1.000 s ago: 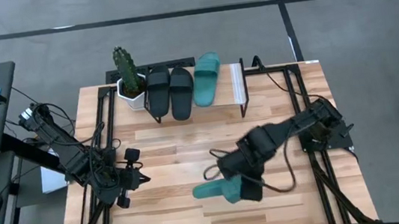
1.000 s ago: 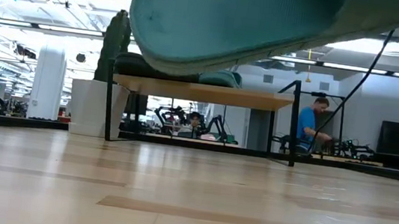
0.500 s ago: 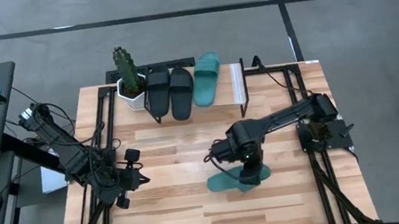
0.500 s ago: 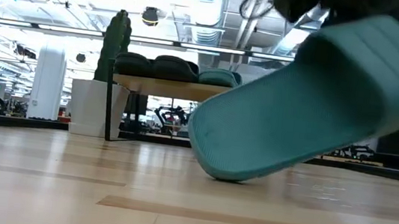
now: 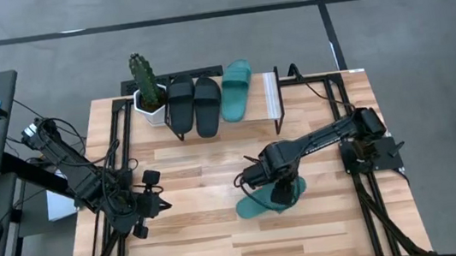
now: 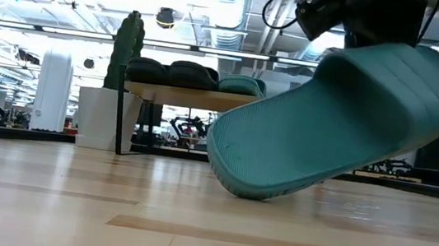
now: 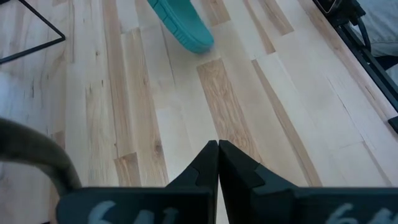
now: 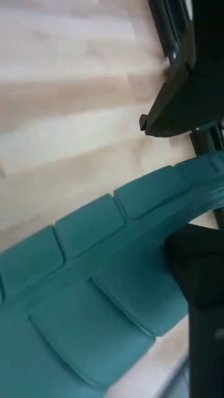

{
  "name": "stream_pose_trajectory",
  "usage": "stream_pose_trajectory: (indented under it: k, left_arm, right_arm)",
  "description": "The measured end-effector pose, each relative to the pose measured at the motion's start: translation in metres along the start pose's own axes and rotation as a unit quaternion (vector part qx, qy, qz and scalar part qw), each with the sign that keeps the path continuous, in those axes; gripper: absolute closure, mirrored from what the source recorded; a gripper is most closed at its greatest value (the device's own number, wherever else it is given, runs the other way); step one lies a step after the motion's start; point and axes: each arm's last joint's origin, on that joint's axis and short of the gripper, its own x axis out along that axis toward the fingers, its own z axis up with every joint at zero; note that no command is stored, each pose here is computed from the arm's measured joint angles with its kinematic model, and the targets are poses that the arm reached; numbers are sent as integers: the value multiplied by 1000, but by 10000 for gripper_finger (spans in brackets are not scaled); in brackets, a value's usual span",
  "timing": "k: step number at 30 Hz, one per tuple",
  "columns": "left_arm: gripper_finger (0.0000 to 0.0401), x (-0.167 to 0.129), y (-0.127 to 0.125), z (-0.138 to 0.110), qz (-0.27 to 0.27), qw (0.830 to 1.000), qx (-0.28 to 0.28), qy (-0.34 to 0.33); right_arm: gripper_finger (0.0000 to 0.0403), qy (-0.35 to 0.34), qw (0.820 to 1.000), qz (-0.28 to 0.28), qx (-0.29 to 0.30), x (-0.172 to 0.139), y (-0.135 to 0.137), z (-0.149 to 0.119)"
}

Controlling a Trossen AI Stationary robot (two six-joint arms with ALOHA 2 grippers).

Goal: Pick and place slides into the shelf
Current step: Put the green slide on the shelf

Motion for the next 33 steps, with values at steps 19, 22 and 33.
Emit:
stream_pose_trajectory:
  k: [19, 22, 33]
  left_arm:
    - [399, 0, 0, 0, 0, 1000, 0, 0]
    - [399, 0, 0, 0, 0, 1000, -1, 0]
    - [399, 0, 0, 0, 0, 1000, -3, 0]
  right_arm:
    - [181, -71, 993, -90, 4, 0, -1, 3]
    - [181, -76, 994, -83, 4, 0, 0, 4]
    - [181, -88, 994, -57, -27, -1, 1, 10]
